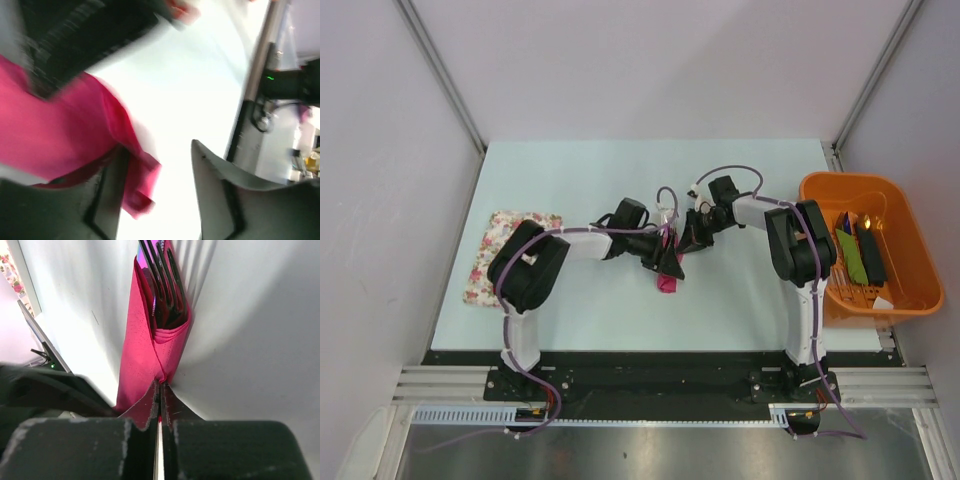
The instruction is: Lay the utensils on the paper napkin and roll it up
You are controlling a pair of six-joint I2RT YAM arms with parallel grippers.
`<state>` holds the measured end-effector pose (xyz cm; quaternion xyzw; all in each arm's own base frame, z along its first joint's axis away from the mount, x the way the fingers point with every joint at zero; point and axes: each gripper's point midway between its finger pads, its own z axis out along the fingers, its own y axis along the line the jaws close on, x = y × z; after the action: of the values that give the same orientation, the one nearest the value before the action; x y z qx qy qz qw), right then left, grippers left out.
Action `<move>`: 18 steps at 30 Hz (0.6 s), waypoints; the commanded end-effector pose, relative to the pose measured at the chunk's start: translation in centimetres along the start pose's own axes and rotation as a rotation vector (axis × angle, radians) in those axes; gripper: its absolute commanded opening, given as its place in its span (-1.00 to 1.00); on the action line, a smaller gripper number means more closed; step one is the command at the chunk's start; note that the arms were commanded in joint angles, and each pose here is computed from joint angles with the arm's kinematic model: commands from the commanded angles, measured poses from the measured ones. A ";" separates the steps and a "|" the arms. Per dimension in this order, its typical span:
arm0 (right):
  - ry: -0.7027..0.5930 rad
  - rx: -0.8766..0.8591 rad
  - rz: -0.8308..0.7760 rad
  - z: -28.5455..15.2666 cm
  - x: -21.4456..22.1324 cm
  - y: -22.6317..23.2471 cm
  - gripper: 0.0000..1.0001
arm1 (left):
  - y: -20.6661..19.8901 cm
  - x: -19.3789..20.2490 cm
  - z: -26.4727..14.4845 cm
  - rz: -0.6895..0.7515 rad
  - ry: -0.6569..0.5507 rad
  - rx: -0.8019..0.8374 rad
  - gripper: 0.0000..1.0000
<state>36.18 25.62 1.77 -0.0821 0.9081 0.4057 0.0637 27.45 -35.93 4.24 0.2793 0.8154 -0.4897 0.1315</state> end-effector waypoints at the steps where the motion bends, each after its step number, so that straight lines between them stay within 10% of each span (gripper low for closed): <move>1: 0.018 0.035 -0.018 0.6 0.6 -1.2 -1.00 | -6.2 -2.4 -3.9 0.005 -0.080 0.124 0.25; 8: 0.010 0.020 -0.020 0.6 0.4 -1.0 -1.00 | -2.4 -4.1 -7.7 -0.246 -0.212 0.082 0.06; 18: 0.008 0.019 -0.008 0.6 0.4 -1.3 -1.00 | -0.9 -0.9 -3.6 -0.323 -0.100 0.072 -0.33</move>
<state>36.14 25.69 1.81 -0.0843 0.9065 0.4087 0.0639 29.87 -31.37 7.33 0.1029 0.8299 -0.5375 0.1083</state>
